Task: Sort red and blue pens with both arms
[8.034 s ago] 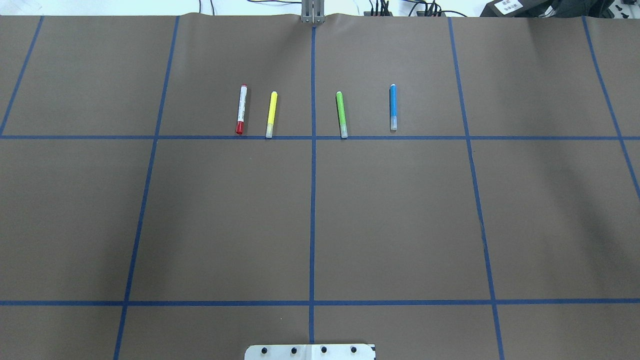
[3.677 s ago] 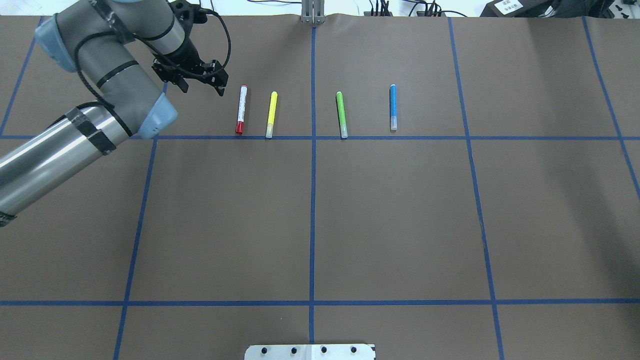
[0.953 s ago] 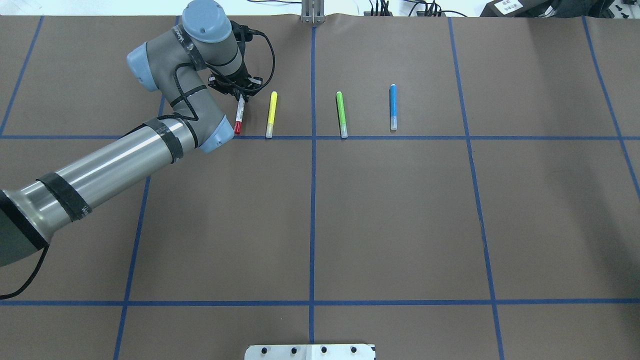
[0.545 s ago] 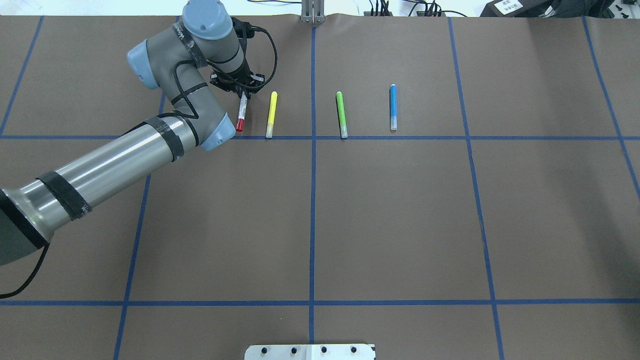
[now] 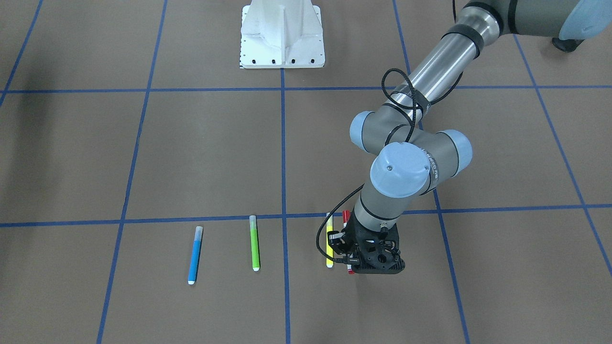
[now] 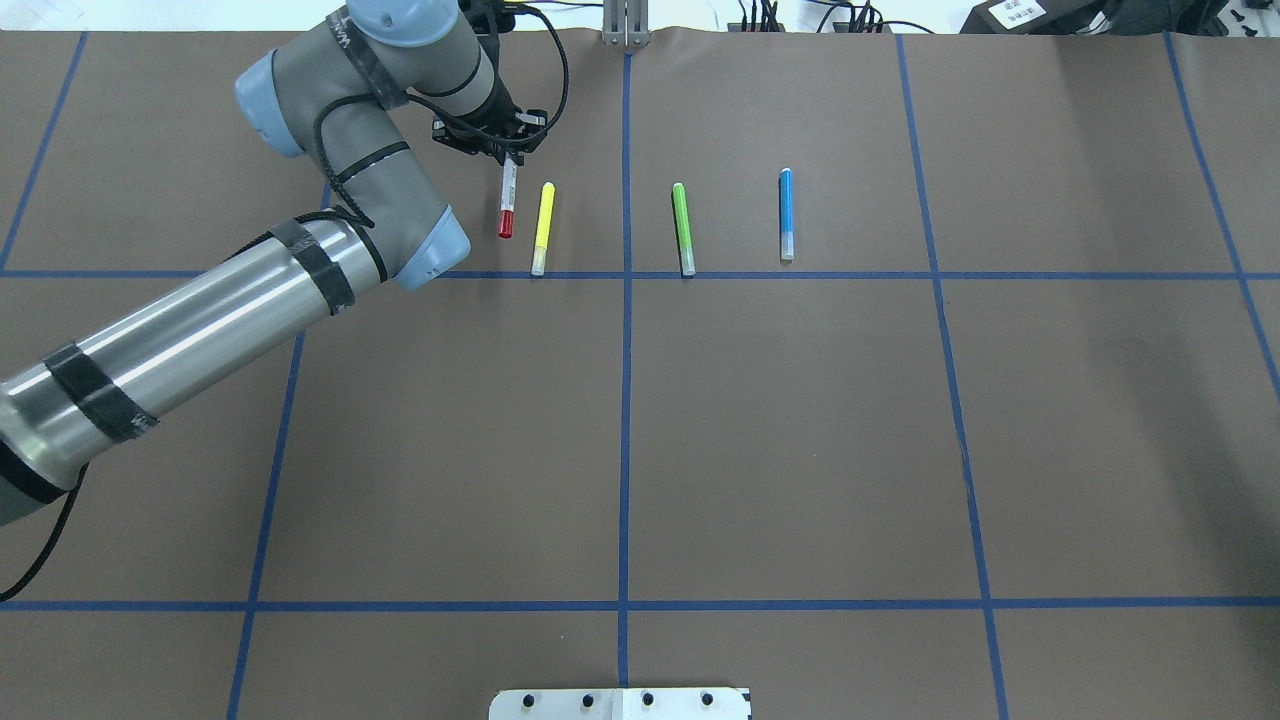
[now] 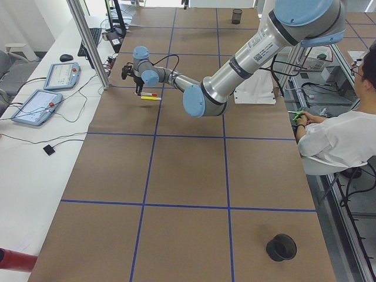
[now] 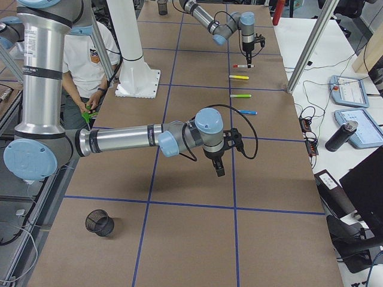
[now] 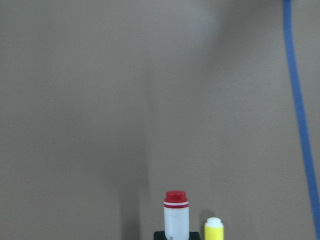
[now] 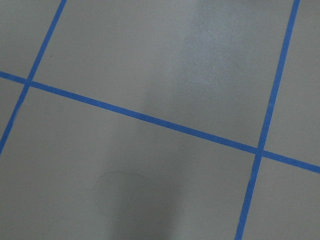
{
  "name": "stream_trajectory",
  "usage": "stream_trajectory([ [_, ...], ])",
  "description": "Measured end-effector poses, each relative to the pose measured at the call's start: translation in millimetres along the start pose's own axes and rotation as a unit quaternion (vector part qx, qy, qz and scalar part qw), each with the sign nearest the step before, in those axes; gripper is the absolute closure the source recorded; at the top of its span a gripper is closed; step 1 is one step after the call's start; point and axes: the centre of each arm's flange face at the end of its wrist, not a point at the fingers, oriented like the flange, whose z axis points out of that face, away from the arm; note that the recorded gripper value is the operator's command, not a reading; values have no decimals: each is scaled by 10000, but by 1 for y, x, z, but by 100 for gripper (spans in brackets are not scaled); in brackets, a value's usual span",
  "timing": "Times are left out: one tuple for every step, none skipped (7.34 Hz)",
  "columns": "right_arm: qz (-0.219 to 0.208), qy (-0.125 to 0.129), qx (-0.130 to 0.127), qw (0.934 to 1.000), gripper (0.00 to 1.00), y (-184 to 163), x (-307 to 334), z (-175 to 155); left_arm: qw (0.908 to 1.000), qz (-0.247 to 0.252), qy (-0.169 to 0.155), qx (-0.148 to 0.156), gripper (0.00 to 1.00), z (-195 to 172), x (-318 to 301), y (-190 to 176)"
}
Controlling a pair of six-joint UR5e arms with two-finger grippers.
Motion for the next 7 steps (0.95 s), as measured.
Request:
stream_trajectory([
  [-15,0,6,10000,0,-2,-1,0,9999,-98,70,88,100,-11,-12,5],
  [-30,-2,11,10000,0,-3,-2,0,9996,-165,127,191,100,-23,-37,13],
  [-36,-3,11,10000,0,-4,-3,0,9991,-191,186,320,100,-41,-69,23],
  [-40,-4,12,10000,0,-4,-3,0,9984,-218,199,484,100,-61,-103,34],
  [-43,-5,11,10000,0,-4,-3,0,9972,-234,153,687,100,-79,-144,49],
  [-42,-5,12,10000,0,-5,-3,0,9956,-227,106,900,100,-97,-192,67],
  [-41,-5,12,10000,0,-5,-3,0,9935,-285,58,1099,100,-115,-244,81],
])
